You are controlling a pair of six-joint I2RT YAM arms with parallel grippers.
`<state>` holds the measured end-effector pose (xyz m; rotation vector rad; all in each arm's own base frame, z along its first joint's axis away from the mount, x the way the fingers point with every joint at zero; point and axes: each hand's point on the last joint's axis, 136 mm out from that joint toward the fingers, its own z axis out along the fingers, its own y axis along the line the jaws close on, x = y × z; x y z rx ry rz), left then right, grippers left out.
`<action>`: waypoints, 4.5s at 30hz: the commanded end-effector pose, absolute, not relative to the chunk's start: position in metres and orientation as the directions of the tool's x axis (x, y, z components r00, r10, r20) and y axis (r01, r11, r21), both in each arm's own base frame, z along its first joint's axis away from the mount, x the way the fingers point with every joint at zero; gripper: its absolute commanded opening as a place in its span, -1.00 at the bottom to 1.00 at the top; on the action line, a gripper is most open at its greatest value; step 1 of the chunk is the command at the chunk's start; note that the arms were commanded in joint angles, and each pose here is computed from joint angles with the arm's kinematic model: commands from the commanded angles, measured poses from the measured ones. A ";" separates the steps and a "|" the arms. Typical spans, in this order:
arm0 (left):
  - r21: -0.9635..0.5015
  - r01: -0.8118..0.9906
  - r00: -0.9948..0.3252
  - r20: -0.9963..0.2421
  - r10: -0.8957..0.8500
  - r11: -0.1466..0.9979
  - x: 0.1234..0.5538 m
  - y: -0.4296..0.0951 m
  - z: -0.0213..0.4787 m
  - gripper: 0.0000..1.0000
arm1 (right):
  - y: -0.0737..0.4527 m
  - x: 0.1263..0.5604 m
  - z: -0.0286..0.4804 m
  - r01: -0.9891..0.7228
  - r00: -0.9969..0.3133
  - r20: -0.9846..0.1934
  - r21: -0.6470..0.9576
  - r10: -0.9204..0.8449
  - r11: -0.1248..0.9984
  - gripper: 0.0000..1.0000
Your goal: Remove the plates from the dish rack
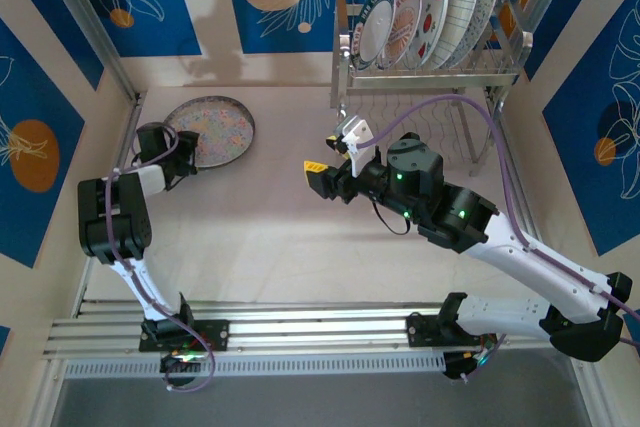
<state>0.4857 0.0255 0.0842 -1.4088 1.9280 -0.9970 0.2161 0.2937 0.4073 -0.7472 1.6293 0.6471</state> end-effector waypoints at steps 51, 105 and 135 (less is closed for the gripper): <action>-0.661 -0.683 -0.360 -0.065 -0.931 0.310 0.473 0.044 0.123 0.51 | 0.273 0.228 0.420 -0.680 -0.136 -0.986 0.023 -0.095 0.733 0.32; -0.376 0.680 -0.160 -0.914 -0.373 0.630 0.284 -0.254 0.518 0.88 | -0.026 0.448 0.526 -0.181 -0.126 -0.945 0.322 0.303 0.929 0.05; -0.388 0.683 -0.172 -0.909 -0.381 0.619 0.280 -0.256 0.520 0.89 | -0.021 0.487 0.499 -0.190 -0.216 -0.925 0.355 0.314 0.915 -0.17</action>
